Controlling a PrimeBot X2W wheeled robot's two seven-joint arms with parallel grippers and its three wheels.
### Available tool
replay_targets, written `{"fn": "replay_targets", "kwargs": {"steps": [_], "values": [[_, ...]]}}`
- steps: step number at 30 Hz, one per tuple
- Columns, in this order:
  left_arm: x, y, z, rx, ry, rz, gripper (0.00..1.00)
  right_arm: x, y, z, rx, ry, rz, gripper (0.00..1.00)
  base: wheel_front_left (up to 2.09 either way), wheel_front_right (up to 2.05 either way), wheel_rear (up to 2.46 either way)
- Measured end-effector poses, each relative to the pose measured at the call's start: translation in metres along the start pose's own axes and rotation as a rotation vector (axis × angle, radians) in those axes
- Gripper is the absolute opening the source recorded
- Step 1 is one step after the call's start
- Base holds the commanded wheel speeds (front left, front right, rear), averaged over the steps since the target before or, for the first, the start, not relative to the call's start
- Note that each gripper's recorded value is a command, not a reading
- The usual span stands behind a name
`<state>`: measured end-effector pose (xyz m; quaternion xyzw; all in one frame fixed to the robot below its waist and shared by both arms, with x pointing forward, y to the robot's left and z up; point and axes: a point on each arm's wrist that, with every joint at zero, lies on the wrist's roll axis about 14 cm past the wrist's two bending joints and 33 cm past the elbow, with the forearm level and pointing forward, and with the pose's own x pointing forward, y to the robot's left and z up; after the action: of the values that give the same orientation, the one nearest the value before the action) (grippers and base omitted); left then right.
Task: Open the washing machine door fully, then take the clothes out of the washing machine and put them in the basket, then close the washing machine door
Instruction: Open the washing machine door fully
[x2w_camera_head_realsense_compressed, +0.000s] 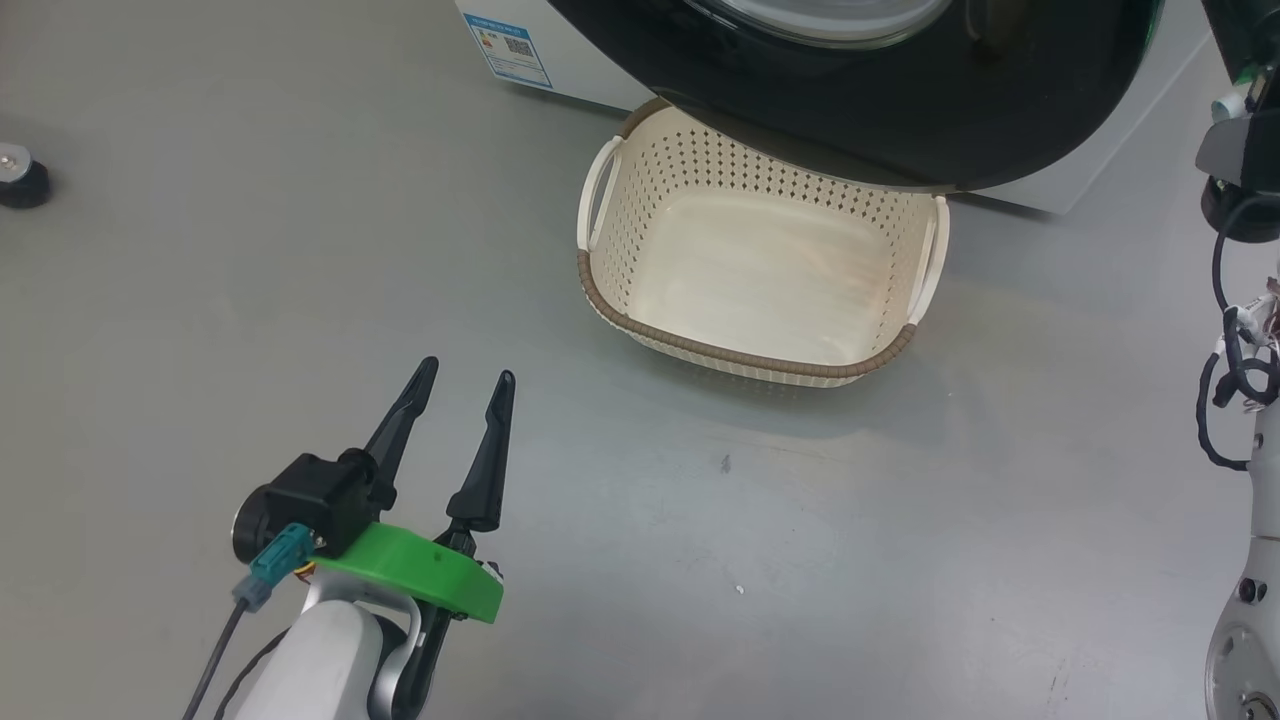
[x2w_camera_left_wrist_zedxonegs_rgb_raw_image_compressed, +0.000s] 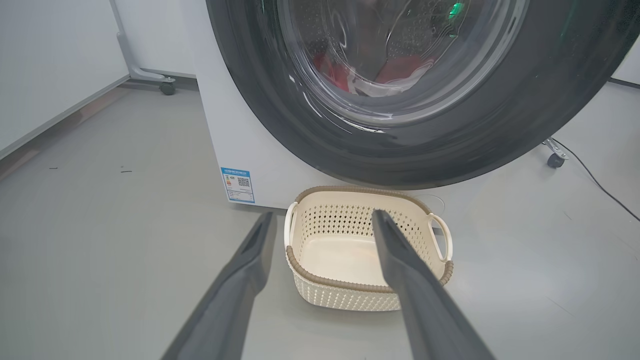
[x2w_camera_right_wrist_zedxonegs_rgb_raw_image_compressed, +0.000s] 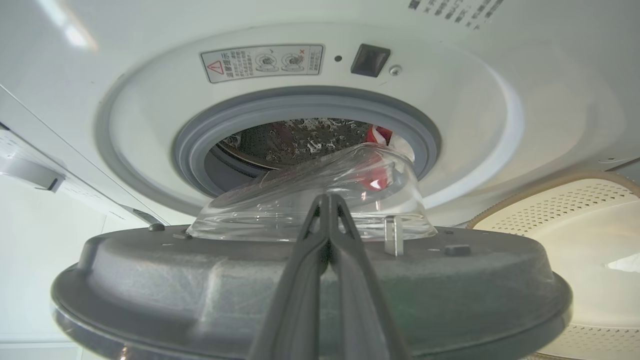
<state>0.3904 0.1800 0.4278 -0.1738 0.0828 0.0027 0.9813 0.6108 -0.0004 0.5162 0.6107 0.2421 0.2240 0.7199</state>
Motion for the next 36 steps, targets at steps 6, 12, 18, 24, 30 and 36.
{"fn": "replay_targets", "kwargs": {"steps": [6,12,18,24,30,36], "values": [[0.0,0.001,0.002,0.001,-0.004,0.002,1.0,0.004,-0.008,-0.012,0.036,0.052,-0.023,0.0,0.0,0.0,0.0],[0.0,0.001,0.005,0.003,-0.014,0.002,1.0,0.004,-0.012,-0.021,0.053,0.096,-0.039,0.0,0.0,0.0,0.0],[-0.002,0.0,0.01,0.003,-0.026,-0.001,1.0,0.0,-0.007,-0.023,0.07,0.11,-0.038,0.0,0.0,0.0,0.0],[-0.005,-0.001,0.017,0.003,-0.048,-0.002,1.0,-0.006,0.001,-0.029,0.073,0.133,-0.033,0.0,0.0,0.0,0.0],[-0.008,-0.003,0.025,0.005,-0.072,-0.009,1.0,-0.015,0.002,-0.044,0.095,0.178,-0.041,0.0,0.0,0.0,0.0],[-0.011,-0.006,0.032,0.006,-0.094,-0.019,1.0,-0.026,0.0,-0.058,0.115,0.217,-0.057,0.0,0.0,0.0,0.0]]}}
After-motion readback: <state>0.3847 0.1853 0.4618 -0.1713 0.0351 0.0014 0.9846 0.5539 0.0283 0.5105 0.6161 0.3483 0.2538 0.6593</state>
